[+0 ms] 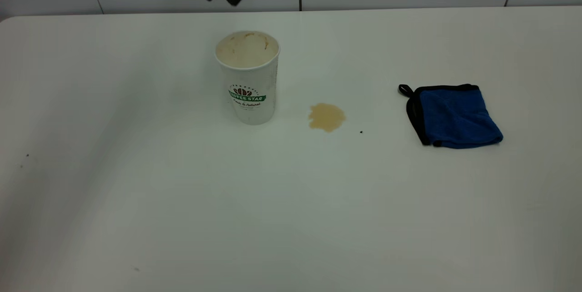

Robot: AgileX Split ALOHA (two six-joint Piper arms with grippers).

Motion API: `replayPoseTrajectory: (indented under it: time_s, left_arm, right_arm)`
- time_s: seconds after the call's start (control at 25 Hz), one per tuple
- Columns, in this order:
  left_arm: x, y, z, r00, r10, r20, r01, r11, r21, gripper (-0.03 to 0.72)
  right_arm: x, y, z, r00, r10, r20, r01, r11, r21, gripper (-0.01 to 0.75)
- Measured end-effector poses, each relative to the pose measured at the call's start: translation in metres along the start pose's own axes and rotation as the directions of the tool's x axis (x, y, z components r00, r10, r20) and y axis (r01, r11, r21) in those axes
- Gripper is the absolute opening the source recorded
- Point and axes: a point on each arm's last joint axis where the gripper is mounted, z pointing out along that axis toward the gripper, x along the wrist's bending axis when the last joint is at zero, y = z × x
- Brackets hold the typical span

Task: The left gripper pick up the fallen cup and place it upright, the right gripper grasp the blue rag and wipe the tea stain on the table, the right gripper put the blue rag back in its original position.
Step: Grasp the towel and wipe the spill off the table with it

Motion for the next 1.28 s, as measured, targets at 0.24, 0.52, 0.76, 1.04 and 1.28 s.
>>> replayPoseTrajectory:
  time_s: [0.24,0.52,0.76,1.04,1.28]
  left_arm:
    - [-0.021,0.011,-0.099,1.0,0.003,-0.013,-0.005,0.991,-0.133,0.471]
    - [-0.062,-0.016,-0.216,0.999,-0.031,0.01,0.032,0.986,-0.162,0.468]
    - [-0.088,-0.036,-0.278,0.999,-0.054,0.006,0.054,0.964,-0.259,0.438]
    - [-0.1,-0.087,-0.292,0.991,-0.137,0.011,0.136,0.966,-0.22,0.435]
    - [-0.105,-0.159,-0.268,0.985,-0.169,-0.024,0.167,0.983,-0.072,0.434]
  right_arm:
    - [0.0,0.0,0.0,1.0,0.0,0.0,0.0,1.0,0.0,0.563]
    - [0.0,0.0,0.0,1.0,0.0,0.0,0.0,1.0,0.0,0.563]
    - [0.0,0.0,0.0,1.0,0.0,0.0,0.0,1.0,0.0,0.563]
    - [0.0,0.0,0.0,1.0,0.0,0.0,0.0,1.0,0.0,0.563]
    - [0.0,0.0,0.0,1.0,0.0,0.0,0.0,1.0,0.0,0.563]
